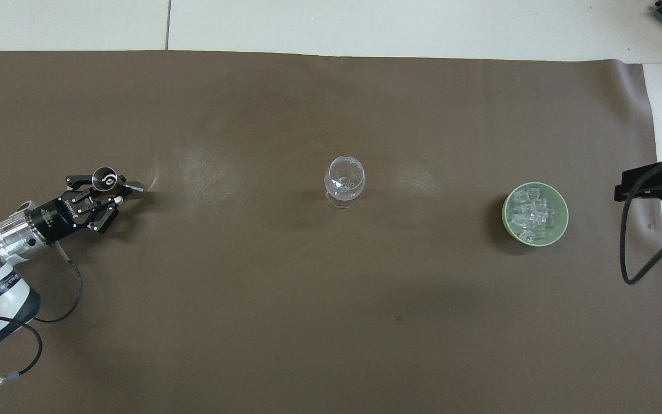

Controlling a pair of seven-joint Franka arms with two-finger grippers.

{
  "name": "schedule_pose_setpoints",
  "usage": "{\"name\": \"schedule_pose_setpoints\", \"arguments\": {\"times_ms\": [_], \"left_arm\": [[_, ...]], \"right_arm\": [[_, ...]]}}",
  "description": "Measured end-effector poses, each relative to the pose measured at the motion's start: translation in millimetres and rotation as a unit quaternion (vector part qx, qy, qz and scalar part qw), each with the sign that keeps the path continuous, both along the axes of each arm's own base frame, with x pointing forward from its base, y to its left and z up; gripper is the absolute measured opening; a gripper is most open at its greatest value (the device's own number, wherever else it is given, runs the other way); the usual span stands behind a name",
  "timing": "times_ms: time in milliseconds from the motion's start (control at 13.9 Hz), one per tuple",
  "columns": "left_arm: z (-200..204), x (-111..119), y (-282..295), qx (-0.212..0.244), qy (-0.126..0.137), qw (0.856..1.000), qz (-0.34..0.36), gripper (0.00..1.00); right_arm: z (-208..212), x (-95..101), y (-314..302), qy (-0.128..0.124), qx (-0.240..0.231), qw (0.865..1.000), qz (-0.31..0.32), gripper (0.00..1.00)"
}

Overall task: Pour wine and add ice with both arms
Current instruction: 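Carry the silver cup with the left gripper toward the wine glass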

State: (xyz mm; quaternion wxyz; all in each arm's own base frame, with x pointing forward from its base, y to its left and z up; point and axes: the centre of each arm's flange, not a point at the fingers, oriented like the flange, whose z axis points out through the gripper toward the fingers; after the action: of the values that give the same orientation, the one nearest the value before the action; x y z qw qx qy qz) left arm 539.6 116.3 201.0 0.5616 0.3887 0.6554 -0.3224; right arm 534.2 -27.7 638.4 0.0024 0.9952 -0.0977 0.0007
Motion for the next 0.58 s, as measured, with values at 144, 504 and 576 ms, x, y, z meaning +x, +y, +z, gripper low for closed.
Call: {"name": "schedule_pose_setpoints", "arguments": {"times_ms": [144,504,576], "left_arm": [[0.2,-0.3,2.0,-0.002,0.000,1.000,0.005,0.24],[11.9,4.0,2.6,-0.009,-0.003,1.000,0.012,0.22],[17.8,6.1,2.1,-0.013,-0.001,1.000,0.012,0.22]], "right_arm": [[0.0,0.0,0.0,0.000,0.000,1.000,0.000,1.00],[0.0,0.0,0.0,0.000,0.000,1.000,0.000,1.00],[0.0,0.0,0.0,0.000,0.000,1.000,0.000,1.00]]}}
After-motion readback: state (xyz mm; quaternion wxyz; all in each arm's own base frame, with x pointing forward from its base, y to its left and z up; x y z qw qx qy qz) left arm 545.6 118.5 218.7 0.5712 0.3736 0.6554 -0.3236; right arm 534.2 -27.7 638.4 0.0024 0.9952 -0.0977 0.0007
